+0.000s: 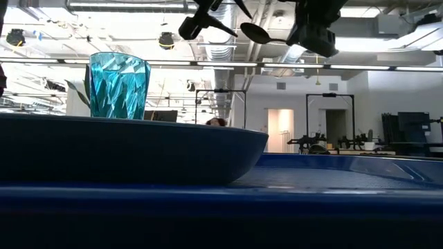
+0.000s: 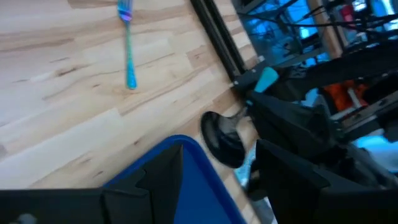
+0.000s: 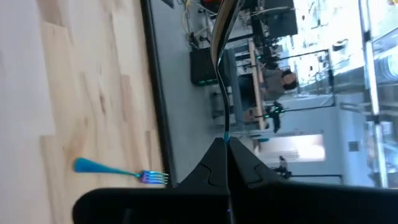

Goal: Pick and place plate/cup/fork/spoon on tray
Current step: Put the blue spoon on the blue serving tray to the right of the blue plate

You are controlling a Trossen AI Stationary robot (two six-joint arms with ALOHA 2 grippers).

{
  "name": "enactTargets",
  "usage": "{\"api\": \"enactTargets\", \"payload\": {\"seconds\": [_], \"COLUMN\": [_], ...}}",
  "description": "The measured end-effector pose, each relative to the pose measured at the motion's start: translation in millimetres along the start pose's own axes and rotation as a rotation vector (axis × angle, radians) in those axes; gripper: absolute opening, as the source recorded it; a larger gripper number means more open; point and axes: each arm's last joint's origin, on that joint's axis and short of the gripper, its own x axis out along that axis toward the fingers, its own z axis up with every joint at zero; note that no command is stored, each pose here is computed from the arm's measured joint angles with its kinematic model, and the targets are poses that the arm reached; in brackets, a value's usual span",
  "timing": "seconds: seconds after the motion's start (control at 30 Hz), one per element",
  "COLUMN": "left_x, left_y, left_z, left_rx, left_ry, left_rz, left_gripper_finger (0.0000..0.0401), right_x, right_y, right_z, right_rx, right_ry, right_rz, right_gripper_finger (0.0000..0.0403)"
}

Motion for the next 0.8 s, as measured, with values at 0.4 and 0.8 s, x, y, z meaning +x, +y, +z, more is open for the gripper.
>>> {"api": "enactTargets", "payload": {"seconds": [0.4, 0.8], "left_x": [0.1, 0.0], "left_y": [-0.2, -0.9], "left_z": [1.5, 1.0], "left_rx": [-0.018, -0.01], "left_ry": [-0.002, 0.022], "left_rz": [-0.01, -0.029], "left_gripper_finger": [0.019, 0.0111], "right_x": [1.7, 1.6], "right_y": [-1.0, -1.5], "right_z": [7.5, 8.0], "right_rx": [-0.03, -0.03], "right_ry": [-0.021, -0.022], "right_rz": [-0.038, -0.051], "right_gripper_finger": [0.0003, 0.0003]}}
